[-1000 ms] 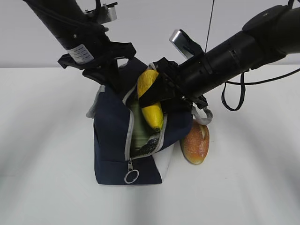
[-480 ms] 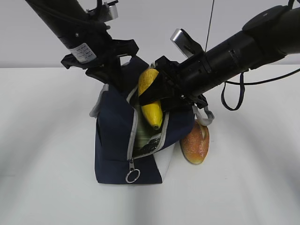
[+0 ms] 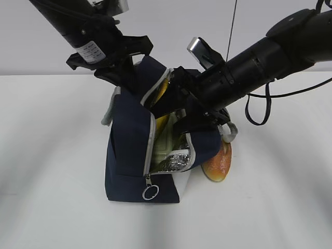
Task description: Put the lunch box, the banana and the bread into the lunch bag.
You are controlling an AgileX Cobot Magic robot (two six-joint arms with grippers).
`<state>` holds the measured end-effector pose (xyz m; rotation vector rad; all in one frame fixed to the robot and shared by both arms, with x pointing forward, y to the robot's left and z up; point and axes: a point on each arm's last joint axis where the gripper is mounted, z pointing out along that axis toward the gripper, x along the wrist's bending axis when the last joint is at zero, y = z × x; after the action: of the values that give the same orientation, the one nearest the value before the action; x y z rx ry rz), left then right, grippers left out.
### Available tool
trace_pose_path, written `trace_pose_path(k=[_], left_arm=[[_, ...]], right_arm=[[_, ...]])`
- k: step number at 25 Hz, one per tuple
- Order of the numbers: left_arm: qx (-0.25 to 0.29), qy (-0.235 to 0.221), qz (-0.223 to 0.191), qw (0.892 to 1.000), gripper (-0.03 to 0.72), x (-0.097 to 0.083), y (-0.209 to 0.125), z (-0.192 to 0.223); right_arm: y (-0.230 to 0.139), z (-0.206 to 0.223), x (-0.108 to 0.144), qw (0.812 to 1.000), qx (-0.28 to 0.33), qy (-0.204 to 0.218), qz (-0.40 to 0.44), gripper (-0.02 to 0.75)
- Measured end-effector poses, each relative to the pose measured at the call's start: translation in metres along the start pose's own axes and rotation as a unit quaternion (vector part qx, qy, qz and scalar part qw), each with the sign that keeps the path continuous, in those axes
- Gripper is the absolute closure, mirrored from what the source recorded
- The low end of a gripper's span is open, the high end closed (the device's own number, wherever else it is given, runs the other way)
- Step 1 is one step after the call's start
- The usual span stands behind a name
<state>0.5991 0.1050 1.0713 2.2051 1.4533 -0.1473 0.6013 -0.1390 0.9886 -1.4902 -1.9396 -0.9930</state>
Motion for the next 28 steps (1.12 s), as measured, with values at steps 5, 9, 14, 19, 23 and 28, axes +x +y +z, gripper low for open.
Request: trace_pose_path(k=[5,9,14,19,23,28], left_arm=[[0.001,0.006,0.003,1.0,0.688,0.001,0.0,0.0],[0.003,0.011,0.006,1.0,0.688,0.002,-0.001,0.0],[0.01,0.017,0.008,1.0,0.688,0.003,-0.002,0.0],[0.012,0.018,0.009,1.0,0.689,0.003,-0.002,0.0],[0.012,0.019,0.009,1.0,0.689,0.003,-0.002,0.0],[0.012,0.019,0.009,1.0,0.689,0.003,-0.002,0.0]], right_arm=[[-0.004,-0.002,0.003,1.0,0.02,0.015,-0.008,0.218],[-0.006,-0.02,0.023,0.999,0.008,0.018,-0.041,0.25],[-0.012,-0.048,0.045,0.995,-0.029,-0.034,-0.085,0.258],[-0.038,-0.064,0.043,0.989,-0.07,-0.106,-0.079,0.258],[-0.07,-0.066,0.034,0.985,-0.094,-0.135,-0.06,0.259],[-0.11,-0.07,0.022,0.977,-0.123,-0.167,-0.043,0.259]])
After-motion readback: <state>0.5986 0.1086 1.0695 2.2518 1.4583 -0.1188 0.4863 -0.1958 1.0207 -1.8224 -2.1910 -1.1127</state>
